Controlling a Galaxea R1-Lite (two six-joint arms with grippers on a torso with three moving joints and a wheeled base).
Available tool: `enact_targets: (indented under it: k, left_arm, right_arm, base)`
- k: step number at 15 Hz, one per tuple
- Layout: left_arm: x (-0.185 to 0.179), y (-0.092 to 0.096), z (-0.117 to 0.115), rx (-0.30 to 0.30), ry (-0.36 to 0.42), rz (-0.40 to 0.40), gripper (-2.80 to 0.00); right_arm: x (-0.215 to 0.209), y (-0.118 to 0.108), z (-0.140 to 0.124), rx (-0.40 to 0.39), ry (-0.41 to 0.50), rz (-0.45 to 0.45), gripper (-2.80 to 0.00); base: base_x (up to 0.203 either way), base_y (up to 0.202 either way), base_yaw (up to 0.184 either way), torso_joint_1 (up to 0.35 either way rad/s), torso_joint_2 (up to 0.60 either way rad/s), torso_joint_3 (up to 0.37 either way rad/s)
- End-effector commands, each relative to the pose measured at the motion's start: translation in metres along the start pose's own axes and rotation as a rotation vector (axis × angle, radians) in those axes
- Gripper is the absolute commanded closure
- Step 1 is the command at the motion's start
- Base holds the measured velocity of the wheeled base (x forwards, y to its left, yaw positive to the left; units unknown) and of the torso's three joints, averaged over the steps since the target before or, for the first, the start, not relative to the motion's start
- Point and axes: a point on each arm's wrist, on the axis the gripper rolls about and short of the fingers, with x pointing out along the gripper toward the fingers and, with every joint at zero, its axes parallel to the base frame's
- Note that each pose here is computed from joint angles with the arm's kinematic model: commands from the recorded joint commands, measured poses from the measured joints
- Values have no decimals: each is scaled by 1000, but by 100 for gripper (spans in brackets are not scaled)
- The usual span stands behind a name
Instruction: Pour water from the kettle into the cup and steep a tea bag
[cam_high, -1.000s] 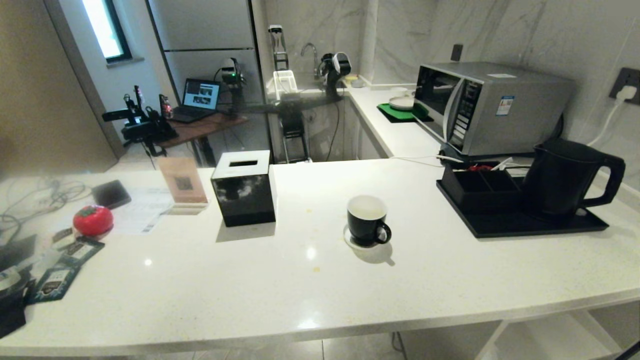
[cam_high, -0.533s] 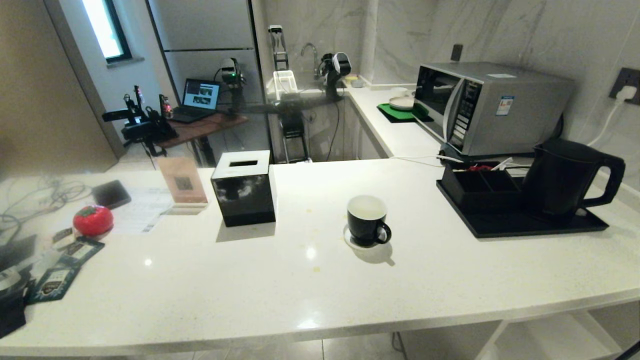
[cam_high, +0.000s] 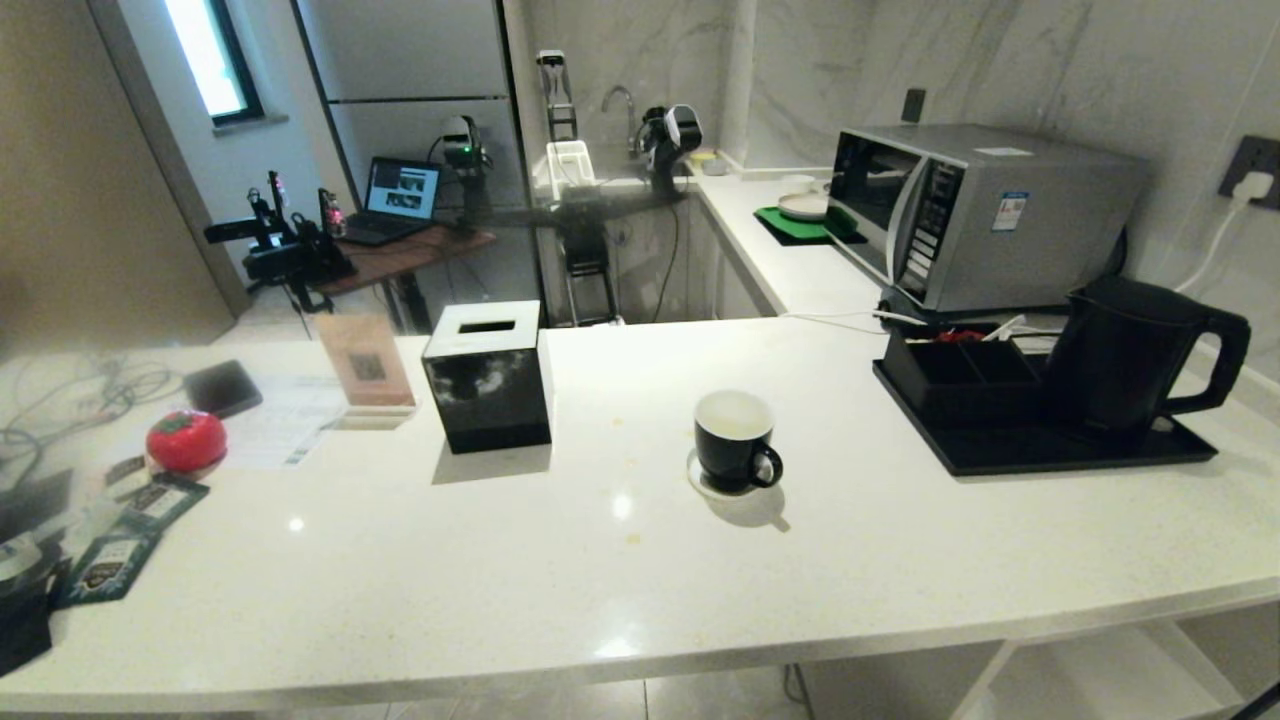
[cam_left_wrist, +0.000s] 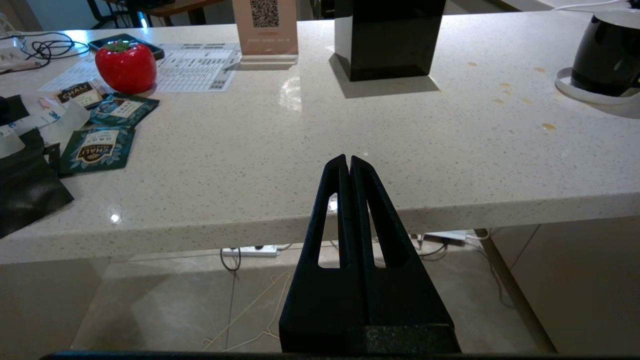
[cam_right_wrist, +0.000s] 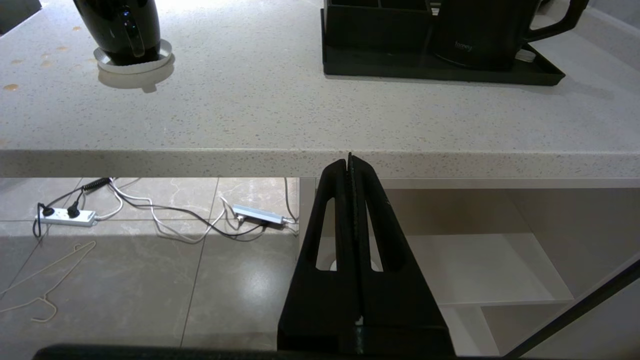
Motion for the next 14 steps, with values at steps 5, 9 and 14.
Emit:
enact_targets:
  k: [5, 9, 14]
  left_arm:
    - [0, 0, 0, 0, -2, 0, 0]
    - [0, 0, 0, 0, -1, 0, 0]
    - [0, 0, 0, 0, 1, 0, 0]
  right_arm:
    - [0, 0, 0, 2, 2, 1, 0]
    - [0, 0, 0, 29, 4, -2, 0]
    - [0, -1, 1, 71, 0, -24, 0]
  base:
    - [0, 0, 0, 0, 0, 0]
    - [0, 0, 0, 0, 0, 0]
    - [0, 0, 0, 0, 0, 0]
